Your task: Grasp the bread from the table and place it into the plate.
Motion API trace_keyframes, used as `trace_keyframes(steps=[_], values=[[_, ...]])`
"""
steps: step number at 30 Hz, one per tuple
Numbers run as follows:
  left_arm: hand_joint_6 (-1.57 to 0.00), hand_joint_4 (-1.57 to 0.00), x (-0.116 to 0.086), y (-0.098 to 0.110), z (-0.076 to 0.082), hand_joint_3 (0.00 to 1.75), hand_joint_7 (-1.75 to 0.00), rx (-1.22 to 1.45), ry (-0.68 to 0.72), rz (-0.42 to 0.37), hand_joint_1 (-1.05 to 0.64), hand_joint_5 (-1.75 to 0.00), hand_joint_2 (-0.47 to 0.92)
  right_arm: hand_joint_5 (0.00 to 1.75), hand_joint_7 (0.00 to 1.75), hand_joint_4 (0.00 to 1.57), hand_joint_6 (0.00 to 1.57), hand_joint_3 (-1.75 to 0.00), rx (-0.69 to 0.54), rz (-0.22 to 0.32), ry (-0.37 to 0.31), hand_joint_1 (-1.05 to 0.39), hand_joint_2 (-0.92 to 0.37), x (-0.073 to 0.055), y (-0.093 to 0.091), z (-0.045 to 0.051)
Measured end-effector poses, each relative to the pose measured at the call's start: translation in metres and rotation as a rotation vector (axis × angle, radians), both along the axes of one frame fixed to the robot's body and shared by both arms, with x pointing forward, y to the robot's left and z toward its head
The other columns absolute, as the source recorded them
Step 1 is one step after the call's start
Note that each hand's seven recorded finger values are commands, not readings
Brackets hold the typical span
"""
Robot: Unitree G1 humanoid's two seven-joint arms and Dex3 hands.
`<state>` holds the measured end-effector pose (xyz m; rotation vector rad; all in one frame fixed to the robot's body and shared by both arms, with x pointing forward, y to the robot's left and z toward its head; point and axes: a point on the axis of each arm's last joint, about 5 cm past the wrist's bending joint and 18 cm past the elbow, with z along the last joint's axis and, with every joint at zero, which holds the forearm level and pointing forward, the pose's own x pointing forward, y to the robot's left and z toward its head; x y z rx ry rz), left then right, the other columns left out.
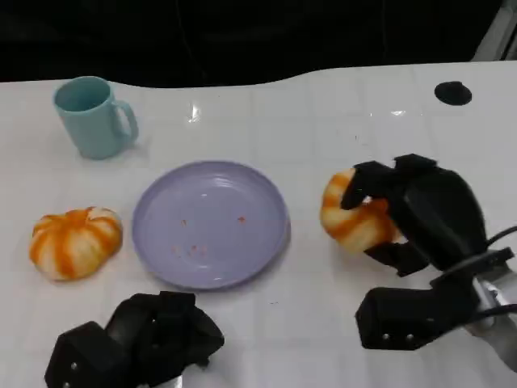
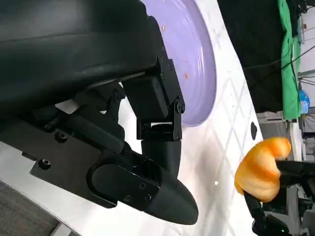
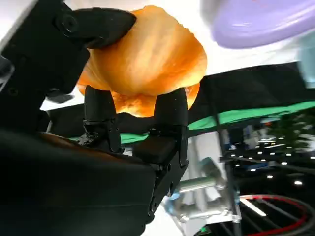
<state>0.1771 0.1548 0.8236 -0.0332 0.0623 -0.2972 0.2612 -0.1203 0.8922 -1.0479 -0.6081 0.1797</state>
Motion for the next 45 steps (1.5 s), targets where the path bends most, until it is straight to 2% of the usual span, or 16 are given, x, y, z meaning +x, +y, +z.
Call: trace_keyframes(steps=[5, 11, 16, 20, 25, 29, 30, 31, 32, 33, 34, 36, 38, 39, 42, 45], values=[[-1.27, -0.88, 0.000, 0.000, -0.001, 0.00, -0.80, 0.001, -0.006, 0.000, -1.04, -1.54, 0.87, 1.75, 1.51, 1.00, 0.94, -1.40, 0.040, 0.053, 0.039, 0.03, -0.17, -0.002, 0.019, 0.0015], [-1.27, -0.87, 0.000, 0.000, -0.001, 0.00, -0.82, 0.001, -0.006, -0.002, -1.05, -1.55, 0.87, 1.75, 1.54, 0.99, 0.90, -1.38, 0.066, 0.119, 0.053, -0.01, -0.21, 0.005, 0.040, 0.0084], [-1.26, -0.87, 0.001, 0.000, -0.001, 0.01, -0.82, 0.003, -0.007, -0.003, -1.05, -1.54, 0.87, 1.75, 1.58, 0.98, 0.87, -1.36, 0.068, 0.176, 0.080, -0.06, -0.26, 0.009, 0.057, 0.0072], [-1.26, -0.87, 0.002, 0.000, -0.001, 0.00, -0.83, 0.004, -0.006, -0.006, -1.05, -1.55, 0.87, 1.75, 1.63, 0.95, 0.83, -1.30, 0.078, 0.197, 0.073, -0.07, -0.31, 0.013, 0.069, 0.0079], [-1.26, -0.88, 0.002, -0.001, -0.001, 0.00, -0.81, 0.002, -0.008, -0.020, -1.04, -1.54, 0.86, 1.75, 1.62, 0.94, 0.79, -1.26, 0.077, 0.221, 0.088, -0.10, -0.35, 0.016, 0.084, 0.0076], [-1.26, -0.89, 0.003, -0.002, -0.001, 0.01, -0.81, 0.002, -0.009, -0.022, -1.05, -1.54, 0.87, 1.75, 1.56, 0.91, 0.78, -1.21, 0.081, 0.244, 0.113, -0.10, -0.37, 0.017, 0.097, 0.0090], [-1.26, -0.89, 0.003, -0.002, -0.001, 0.01, -0.80, 0.002, -0.009, -0.022, -1.05, -1.55, 0.87, 1.72, 1.37, 0.89, 0.83, -1.19, 0.081, 0.246, 0.121, -0.10, -0.38, 0.018, 0.099, 0.0089], [-1.26, -0.89, 0.003, -0.002, -0.001, 0.01, -0.80, 0.002, -0.009, -0.022, -1.05, -1.55, 0.87, 1.62, 1.00, 0.87, 0.89, -1.07, 0.086, 0.247, 0.130, -0.09, -0.43, 0.017, 0.101, 0.0086], [-1.26, -0.88, 0.003, -0.002, -0.001, 0.01, -0.80, 0.002, -0.009, -0.022, -1.05, -1.55, 0.87, 1.59, 0.82, 0.86, 0.95, -1.01, 0.090, 0.248, 0.146, -0.09, -0.45, 0.017, 0.103, 0.0081], [-1.27, -0.88, 0.003, -0.002, -0.001, 0.00, -0.81, 0.002, -0.009, -0.022, -1.05, -1.55, 0.86, 1.40, 0.61, 0.78, 0.88, -0.90, 0.095, 0.248, 0.166, -0.09, -0.50, 0.017, 0.104, 0.0074], [-1.27, -0.88, 0.003, -0.002, -0.001, 0.00, -0.80, 0.002, -0.009, -0.023, -1.05, -1.54, 0.86, 1.06, 0.37, 0.54, 0.72, -0.76, 0.102, 0.251, 0.192, -0.12, -0.58, 0.017, 0.105, 0.0067], [-1.27, -0.88, 0.003, -0.002, -0.001, 0.00, -0.81, 0.002, -0.009, -0.023, -1.05, -1.54, 0.87, 0.64, 0.12, 0.28, 0.53, -0.59, 0.112, 0.267, 0.262, -0.14, -0.65, 0.017, 0.105, 0.0061], [-1.27, -0.88, 0.003, -0.002, -0.001, 0.00, -0.81, 0.002, -0.009, -0.023, -1.05, -1.55, 0.87, 0.50, 0.04, 0.11, 0.39, -0.53, 0.101, 0.289, 0.325, -0.21, -0.66, 0.018, 0.104, 0.0062], [-1.27, -0.88, 0.003, -0.002, -0.001, 0.00, -0.80, 0.002, -0.009, -0.023, -1.05, -1.55, 0.86, 0.37, 0.02, 0.04, 0.29, -0.43, 0.090, 0.297, 0.342, -0.30, -0.72, 0.019, 0.103, 0.0064], [-1.27, -0.88, 0.003, -0.002, -0.001, 0.00, -0.80, 0.002, -0.009, -0.023, -1.05, -1.55, 0.86, 0.13, 0.00, 0.00, 0.19, -0.14, 0.026, 0.318, 0.355, -0.46, -0.89, 0.021, 0.102, 0.0093], [-1.27, -0.89, 0.003, -0.002, -0.001, 0.00, -0.80, 0.002, -0.009, -0.023, -1.05, -1.56, 0.86, 0.09, 0.00, 0.00, 0.17, -0.10, -0.024, 0.329, 0.356, -0.55, -0.92, 0.024, 0.100, 0.0140]])
